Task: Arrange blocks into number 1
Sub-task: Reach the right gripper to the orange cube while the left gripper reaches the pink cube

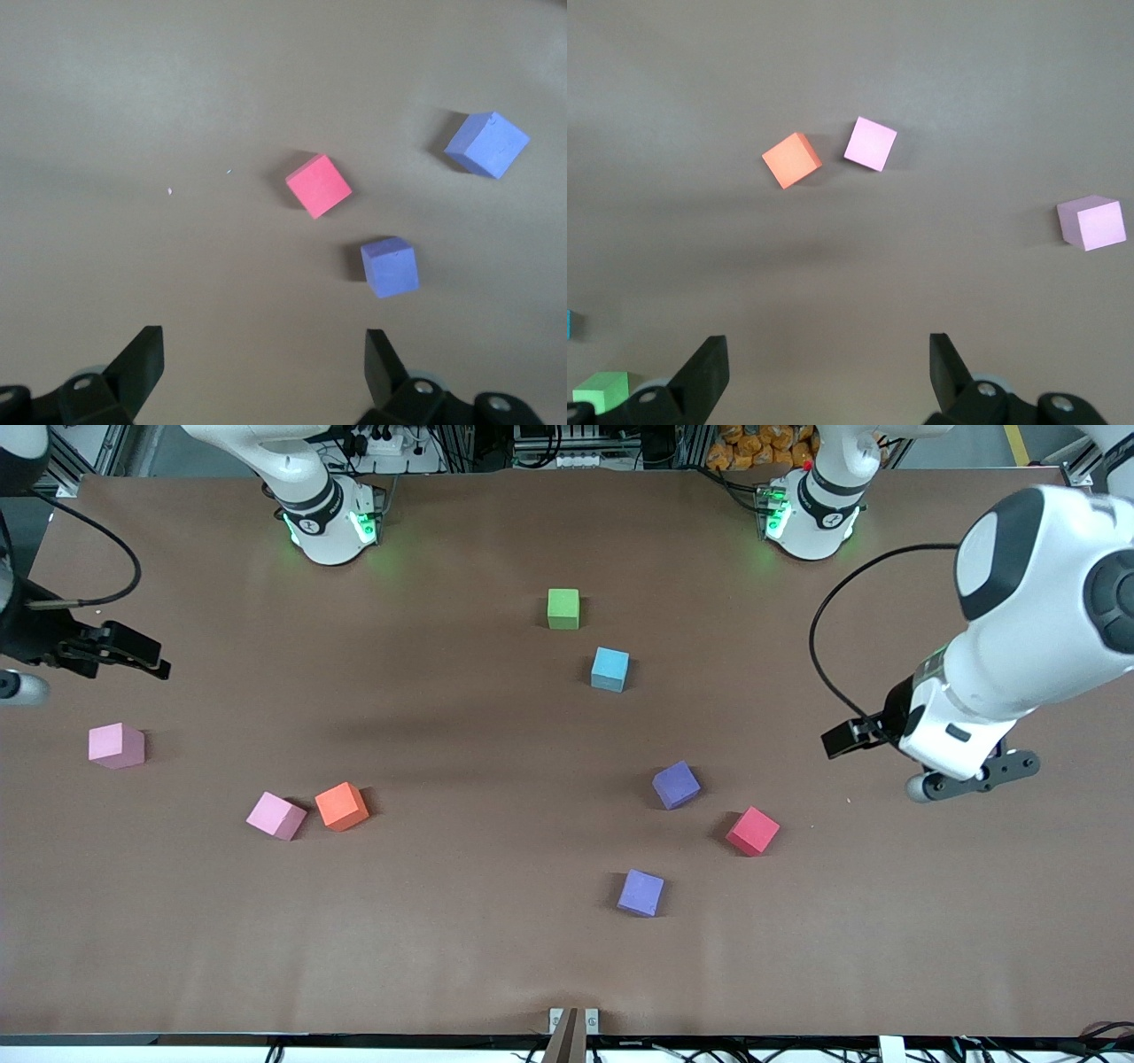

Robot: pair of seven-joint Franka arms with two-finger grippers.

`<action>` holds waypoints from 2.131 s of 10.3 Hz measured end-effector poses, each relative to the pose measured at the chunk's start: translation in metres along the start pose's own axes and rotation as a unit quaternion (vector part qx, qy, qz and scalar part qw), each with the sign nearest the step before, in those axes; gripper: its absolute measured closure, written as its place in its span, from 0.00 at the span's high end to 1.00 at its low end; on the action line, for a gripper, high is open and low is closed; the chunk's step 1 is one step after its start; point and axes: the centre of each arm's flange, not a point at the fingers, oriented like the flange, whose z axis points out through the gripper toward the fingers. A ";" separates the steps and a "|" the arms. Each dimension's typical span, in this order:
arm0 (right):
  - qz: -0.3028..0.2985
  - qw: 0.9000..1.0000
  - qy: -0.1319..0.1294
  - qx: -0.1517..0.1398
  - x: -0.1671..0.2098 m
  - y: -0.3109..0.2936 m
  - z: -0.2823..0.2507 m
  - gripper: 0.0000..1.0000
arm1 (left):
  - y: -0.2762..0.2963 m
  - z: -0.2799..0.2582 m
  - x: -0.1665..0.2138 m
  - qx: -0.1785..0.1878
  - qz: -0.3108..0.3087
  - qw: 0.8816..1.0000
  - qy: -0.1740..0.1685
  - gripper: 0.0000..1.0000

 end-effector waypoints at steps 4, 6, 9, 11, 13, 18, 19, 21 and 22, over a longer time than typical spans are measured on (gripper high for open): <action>0.005 1.000 -0.005 -0.011 0.013 0.008 0.083 1.00 | 0.048 0.064 0.008 -0.006 -0.002 1.000 -0.001 1.00; 0.009 1.000 -0.011 -0.014 0.021 0.013 0.136 1.00 | 0.078 0.101 0.010 -0.015 -0.019 1.000 0.014 1.00; -0.007 0.999 -0.028 -0.021 0.033 -0.005 0.186 1.00 | 0.084 0.126 0.023 -0.020 -0.019 0.999 0.040 1.00; -0.034 0.998 -0.037 -0.026 0.036 -0.038 0.211 1.00 | 0.090 0.155 0.030 0.011 0.028 0.997 0.067 1.00; -0.070 0.996 -0.051 -0.038 0.035 -0.077 0.241 1.00 | 0.097 0.178 0.031 0.024 0.095 0.993 0.069 1.00; -0.133 0.988 -0.010 -0.081 0.056 -0.108 0.305 1.00 | 0.070 0.202 0.047 0.027 0.209 0.977 0.043 1.00; -0.133 0.988 -0.003 -0.080 0.060 -0.107 0.312 1.00 | 0.068 0.214 0.046 0.028 0.236 0.971 0.033 1.00; -0.132 0.988 0.007 -0.078 0.069 -0.107 0.313 1.00 | 0.073 0.237 0.038 0.051 0.305 0.951 0.018 1.00; -0.134 0.988 0.016 -0.077 0.074 -0.109 0.314 1.00 | 0.080 0.250 0.031 0.075 0.335 0.939 0.015 1.00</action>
